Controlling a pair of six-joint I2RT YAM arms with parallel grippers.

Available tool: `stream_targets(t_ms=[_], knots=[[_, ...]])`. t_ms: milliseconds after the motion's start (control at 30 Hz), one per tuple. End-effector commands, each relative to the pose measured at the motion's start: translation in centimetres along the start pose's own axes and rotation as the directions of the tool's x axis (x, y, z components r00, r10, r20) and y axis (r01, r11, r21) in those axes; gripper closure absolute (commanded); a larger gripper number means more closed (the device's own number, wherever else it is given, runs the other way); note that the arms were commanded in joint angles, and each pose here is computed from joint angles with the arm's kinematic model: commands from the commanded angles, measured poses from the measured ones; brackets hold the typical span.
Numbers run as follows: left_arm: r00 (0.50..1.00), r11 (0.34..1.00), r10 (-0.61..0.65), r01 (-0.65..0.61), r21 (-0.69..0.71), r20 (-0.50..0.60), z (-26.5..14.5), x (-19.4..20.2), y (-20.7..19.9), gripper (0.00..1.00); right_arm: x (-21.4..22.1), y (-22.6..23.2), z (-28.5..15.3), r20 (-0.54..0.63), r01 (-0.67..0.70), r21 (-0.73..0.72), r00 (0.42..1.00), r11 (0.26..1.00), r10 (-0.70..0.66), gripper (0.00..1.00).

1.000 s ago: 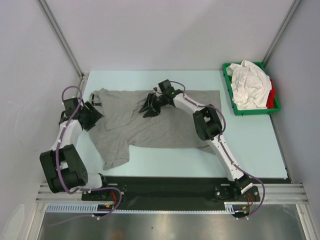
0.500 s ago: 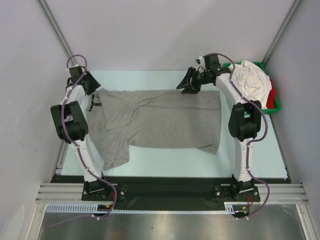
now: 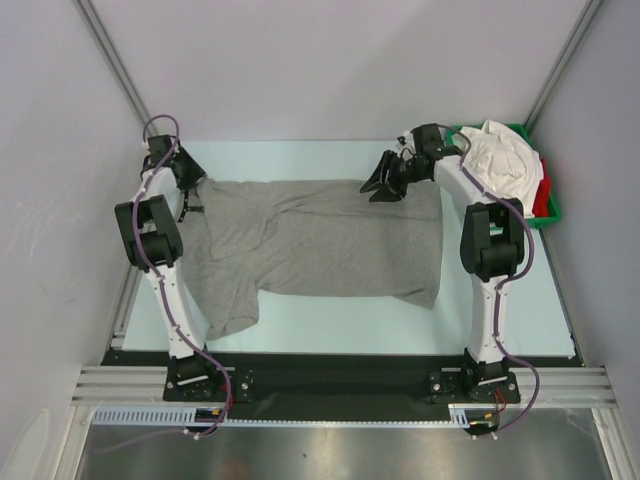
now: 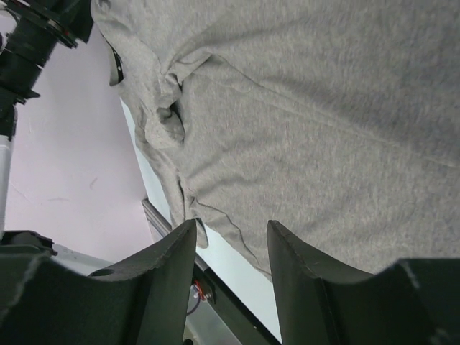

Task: Fold and stack the t-shirts
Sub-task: Fold the tshirt

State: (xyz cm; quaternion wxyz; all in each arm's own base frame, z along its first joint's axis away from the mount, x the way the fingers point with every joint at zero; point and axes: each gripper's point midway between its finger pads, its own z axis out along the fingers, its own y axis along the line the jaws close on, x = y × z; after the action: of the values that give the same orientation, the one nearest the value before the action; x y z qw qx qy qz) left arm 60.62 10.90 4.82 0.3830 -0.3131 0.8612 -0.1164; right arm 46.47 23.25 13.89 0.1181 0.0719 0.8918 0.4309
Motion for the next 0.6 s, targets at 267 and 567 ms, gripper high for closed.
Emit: stream_targets(t_ms=[267,567], knots=[[1.0,1.0,-0.025,0.025,0.011,0.004,0.8,-0.7,-0.2,0.74,-1.0,0.3,-0.7,0.029,-0.006,-0.033,1.0,0.999,0.007,0.51],[0.962,0.988,-0.155,0.156,0.013,0.224,-2.1,-7.5,1.3,0.97,-2.2,-2.7,-1.0,0.096,-0.052,0.073,0.994,0.996,0.045,0.52]])
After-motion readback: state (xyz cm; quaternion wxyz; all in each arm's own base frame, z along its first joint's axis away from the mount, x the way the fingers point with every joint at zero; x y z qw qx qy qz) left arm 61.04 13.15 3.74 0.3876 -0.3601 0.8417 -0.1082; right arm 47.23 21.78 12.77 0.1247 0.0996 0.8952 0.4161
